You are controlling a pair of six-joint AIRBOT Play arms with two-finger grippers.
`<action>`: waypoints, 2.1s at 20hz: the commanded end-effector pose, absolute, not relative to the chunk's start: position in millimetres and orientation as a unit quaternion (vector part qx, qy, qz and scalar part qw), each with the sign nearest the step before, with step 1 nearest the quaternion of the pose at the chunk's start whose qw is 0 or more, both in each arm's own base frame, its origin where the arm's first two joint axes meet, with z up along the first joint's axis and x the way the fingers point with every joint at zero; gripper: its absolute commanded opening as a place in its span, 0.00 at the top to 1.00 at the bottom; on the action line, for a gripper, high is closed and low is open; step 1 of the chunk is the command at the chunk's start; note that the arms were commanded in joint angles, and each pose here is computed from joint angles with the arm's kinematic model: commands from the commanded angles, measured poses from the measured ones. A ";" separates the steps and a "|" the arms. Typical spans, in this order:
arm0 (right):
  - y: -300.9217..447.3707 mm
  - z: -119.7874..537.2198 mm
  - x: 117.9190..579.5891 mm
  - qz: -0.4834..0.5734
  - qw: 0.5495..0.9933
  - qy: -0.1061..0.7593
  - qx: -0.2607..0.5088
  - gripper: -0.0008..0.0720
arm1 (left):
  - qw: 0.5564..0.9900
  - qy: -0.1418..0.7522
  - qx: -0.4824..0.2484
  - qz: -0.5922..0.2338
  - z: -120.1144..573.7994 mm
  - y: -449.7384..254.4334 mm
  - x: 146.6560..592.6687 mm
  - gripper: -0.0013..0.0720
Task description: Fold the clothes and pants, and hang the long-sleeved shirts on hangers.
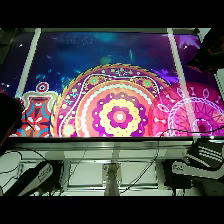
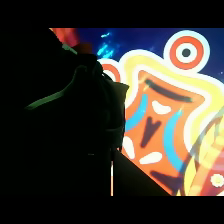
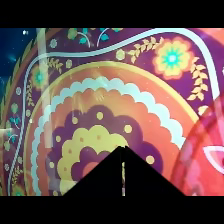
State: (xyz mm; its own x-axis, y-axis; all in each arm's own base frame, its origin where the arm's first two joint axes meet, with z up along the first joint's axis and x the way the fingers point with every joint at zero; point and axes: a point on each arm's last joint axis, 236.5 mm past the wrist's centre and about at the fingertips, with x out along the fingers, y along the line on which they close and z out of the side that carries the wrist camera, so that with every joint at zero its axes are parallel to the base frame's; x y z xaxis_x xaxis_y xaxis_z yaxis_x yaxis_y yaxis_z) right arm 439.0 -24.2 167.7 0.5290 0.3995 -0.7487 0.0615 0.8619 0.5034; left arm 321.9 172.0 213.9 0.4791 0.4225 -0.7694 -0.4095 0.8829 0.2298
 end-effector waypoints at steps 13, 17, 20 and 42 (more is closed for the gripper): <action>-26.4 168.0 441.3 0.097 0.843 0.471 0.242 0.95 | 0.748 0.549 -0.025 0.372 115.2 273.7 239.3 0.15; -26.6 168.7 442.6 0.096 0.844 0.468 0.242 0.95 | 0.773 0.505 -0.023 0.383 117.7 292.6 260.0 0.08; -26.6 168.7 442.6 0.097 0.844 0.468 0.242 0.95 | 0.793 0.477 -0.009 0.378 121.7 300.5 278.8 0.08; -26.7 168.8 442.7 0.096 0.845 0.468 0.242 0.95 | 0.799 0.499 -0.093 0.322 70.2 280.1 314.6 0.95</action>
State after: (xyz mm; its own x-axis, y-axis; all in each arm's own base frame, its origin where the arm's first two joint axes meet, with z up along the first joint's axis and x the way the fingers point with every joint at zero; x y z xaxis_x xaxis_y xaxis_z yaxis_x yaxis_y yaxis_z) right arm 442.6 -26.7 169.0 0.5440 0.3890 -0.7435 0.0631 0.8646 0.4985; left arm 304.2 290.2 60.1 0.2341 0.4513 -0.8611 -0.5938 0.7677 0.2409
